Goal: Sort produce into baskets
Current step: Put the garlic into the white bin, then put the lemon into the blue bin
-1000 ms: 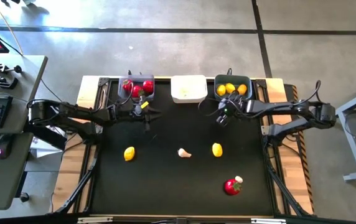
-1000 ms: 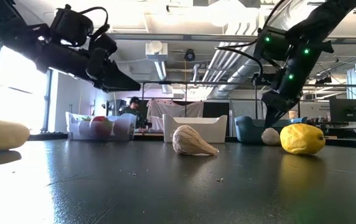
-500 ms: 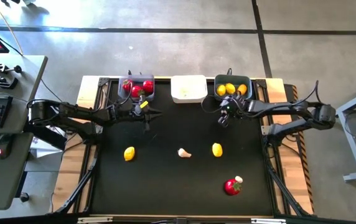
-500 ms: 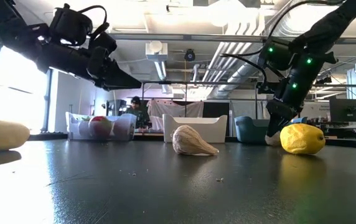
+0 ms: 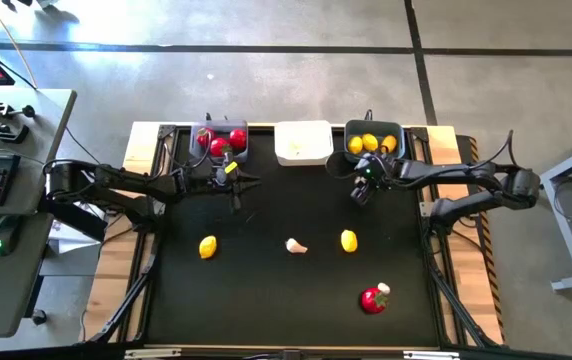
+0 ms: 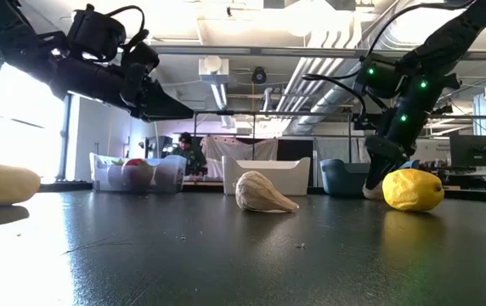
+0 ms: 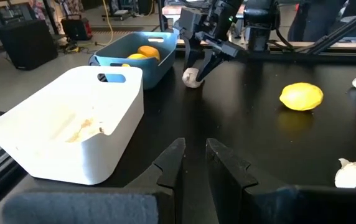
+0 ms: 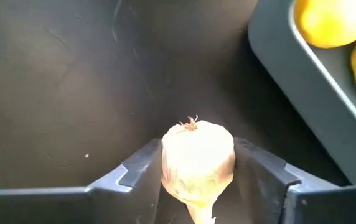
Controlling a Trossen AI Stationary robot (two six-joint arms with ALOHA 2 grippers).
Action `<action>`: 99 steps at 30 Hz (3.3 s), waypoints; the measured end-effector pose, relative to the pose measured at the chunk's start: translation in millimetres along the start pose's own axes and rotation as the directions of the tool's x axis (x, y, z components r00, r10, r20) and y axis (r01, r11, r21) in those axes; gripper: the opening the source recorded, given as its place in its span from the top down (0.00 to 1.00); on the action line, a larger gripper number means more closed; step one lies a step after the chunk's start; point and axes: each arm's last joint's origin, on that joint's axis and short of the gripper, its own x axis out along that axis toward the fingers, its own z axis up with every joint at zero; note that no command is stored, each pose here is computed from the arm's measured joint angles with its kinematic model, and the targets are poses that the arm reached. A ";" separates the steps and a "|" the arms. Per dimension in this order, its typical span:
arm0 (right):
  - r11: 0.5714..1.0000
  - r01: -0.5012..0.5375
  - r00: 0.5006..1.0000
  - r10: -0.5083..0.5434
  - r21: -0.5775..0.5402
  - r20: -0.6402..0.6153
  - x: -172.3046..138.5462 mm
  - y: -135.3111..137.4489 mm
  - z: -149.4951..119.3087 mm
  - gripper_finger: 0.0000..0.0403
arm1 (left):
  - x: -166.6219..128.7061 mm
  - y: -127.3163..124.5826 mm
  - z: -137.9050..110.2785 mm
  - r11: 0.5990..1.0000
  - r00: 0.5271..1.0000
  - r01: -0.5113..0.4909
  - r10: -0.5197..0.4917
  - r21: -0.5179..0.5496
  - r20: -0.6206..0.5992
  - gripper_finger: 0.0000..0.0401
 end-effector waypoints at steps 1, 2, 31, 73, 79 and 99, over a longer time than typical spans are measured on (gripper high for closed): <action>1.000 -0.008 1.000 0.008 0.003 0.000 0.0 0.2 0.1 0.60 | 0.0 0.0 0.0 1.000 1.000 0.000 0.000 0.000 0.000 0.88; 1.000 -0.017 1.000 0.017 0.009 -0.001 -0.2 0.4 0.3 0.62 | 0.0 0.0 0.0 1.000 1.000 0.000 0.000 0.000 0.000 0.88; 0.988 -0.153 0.840 0.129 0.002 0.527 -8.6 26.7 140.9 0.69 | -0.1 0.4 3.6 1.000 0.999 -0.008 0.008 0.007 0.037 0.88; 0.931 -0.156 0.942 0.240 -0.331 0.233 81.8 20.6 255.0 0.36 | 0.0 1.3 1.3 0.999 0.999 -0.041 0.041 0.000 0.012 0.88; 0.928 -0.138 0.913 0.255 -0.347 0.319 56.6 26.8 255.2 0.57 | 0.0 1.5 1.2 0.999 0.999 -0.050 0.050 0.001 0.010 0.88; 0.975 -0.177 0.820 0.222 -0.135 0.527 -10.3 83.4 129.8 0.99 | 0.0 2.1 1.4 0.998 0.998 -0.060 0.061 -0.027 0.010 0.88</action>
